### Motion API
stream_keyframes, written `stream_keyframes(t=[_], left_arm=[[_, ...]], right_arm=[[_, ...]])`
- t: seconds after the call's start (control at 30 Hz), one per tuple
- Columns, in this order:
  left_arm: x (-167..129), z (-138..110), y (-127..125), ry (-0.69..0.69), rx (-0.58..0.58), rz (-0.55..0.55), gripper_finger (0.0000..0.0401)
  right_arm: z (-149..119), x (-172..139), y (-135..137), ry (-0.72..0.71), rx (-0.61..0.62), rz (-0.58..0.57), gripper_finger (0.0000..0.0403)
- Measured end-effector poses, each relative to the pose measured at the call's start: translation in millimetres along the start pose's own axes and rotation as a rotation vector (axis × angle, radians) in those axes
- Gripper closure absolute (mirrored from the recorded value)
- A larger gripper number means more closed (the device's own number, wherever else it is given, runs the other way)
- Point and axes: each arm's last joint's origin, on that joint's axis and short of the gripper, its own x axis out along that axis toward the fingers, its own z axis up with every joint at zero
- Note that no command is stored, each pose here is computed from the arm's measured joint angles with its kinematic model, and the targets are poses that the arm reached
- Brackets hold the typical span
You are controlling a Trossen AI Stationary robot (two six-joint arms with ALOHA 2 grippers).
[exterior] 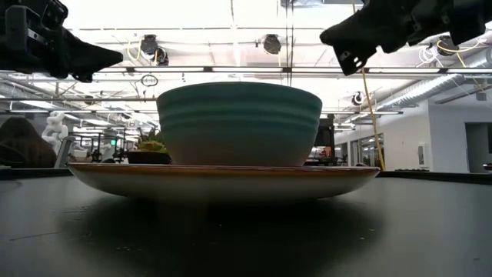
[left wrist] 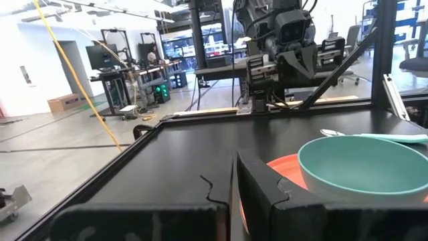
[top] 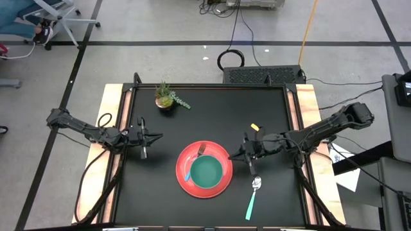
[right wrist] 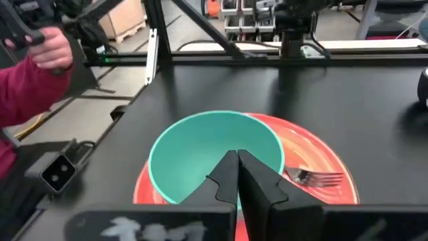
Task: Set table place
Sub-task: Put the blue spoon into the green bowl
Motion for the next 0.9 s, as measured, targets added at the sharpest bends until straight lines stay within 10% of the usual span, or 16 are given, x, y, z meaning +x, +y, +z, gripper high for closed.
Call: stream_keyframes(t=[0.9], left_arm=[[0,2,1,-0.018,0.013,0.008,0.0373]], right_arm=[[-29,-52,-22,-0.28,-0.097,-0.143,0.0403]])
